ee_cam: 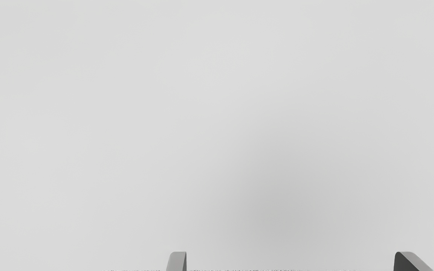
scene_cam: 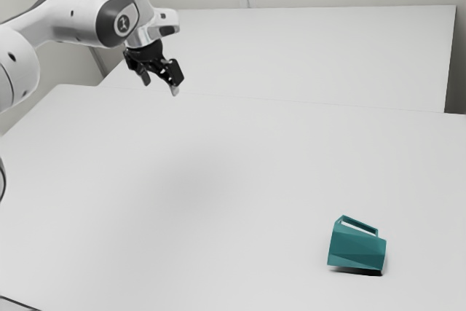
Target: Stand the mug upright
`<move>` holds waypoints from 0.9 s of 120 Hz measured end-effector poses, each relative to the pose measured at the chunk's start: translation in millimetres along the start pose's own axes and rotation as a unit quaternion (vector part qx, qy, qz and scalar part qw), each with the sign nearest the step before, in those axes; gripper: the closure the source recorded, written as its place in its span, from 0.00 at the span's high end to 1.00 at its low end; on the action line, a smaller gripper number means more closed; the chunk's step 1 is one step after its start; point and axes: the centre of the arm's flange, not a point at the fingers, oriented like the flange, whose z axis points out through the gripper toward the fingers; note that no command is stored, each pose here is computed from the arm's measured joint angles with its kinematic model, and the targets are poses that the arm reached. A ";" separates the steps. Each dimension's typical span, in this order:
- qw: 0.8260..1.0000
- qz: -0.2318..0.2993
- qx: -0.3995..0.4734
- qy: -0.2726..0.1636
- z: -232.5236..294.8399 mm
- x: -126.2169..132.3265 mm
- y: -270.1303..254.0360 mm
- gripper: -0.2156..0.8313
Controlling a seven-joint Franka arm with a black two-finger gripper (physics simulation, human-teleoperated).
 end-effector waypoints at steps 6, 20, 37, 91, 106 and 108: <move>1.000 0.004 -0.004 0.002 -2.1 -6.6 2.3 0.79; 0.999 0.012 -0.048 0.012 -11.1 -21.7 27.3 0.79; 0.990 0.014 -0.141 0.011 3.4 -13.7 81.9 0.79; 0.960 0.045 -0.277 0.001 126.0 -10.9 332.0 0.79; 0.956 0.018 -0.293 0.003 149.9 -22.6 348.7 0.79; 0.955 0.015 -0.295 0.002 152.9 -24.7 349.8 0.79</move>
